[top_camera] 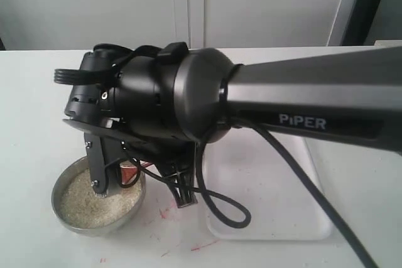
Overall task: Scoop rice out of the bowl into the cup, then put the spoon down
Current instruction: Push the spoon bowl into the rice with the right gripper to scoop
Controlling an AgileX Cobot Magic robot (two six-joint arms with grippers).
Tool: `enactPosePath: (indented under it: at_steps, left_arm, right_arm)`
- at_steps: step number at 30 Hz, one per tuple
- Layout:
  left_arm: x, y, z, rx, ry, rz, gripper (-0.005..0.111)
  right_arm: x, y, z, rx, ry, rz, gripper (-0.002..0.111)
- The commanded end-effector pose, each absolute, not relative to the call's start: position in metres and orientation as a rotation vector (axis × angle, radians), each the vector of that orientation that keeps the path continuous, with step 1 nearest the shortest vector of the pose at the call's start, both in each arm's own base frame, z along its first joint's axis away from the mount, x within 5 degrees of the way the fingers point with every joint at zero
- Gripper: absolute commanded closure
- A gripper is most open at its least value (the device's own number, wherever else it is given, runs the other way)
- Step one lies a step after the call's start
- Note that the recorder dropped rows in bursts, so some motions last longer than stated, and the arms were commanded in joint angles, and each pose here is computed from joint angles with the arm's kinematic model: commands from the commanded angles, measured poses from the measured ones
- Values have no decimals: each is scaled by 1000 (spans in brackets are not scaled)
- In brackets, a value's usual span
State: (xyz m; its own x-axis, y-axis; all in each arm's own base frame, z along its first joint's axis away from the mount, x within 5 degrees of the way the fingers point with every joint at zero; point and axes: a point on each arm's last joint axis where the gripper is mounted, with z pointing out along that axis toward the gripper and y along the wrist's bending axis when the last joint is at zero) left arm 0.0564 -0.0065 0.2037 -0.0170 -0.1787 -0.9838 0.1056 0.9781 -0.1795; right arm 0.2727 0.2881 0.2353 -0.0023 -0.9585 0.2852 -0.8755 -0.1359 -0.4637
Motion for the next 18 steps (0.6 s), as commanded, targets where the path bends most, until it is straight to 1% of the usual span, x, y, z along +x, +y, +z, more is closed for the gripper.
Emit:
enactPosePath:
  at_steps: [1, 11, 18]
  left_arm:
    - [56, -6, 206, -65, 1562, -232, 92]
    - [56, -6, 206, -65, 1562, -232, 92]
    - [56, -6, 206, -65, 1562, -232, 92]
  right_arm:
    - [271, 290, 234, -2097, 1993, -781, 108]
    - [268, 291, 231, -2094, 2038, -708, 108]
    - [264, 296, 229, -2059, 2084, -602, 108]
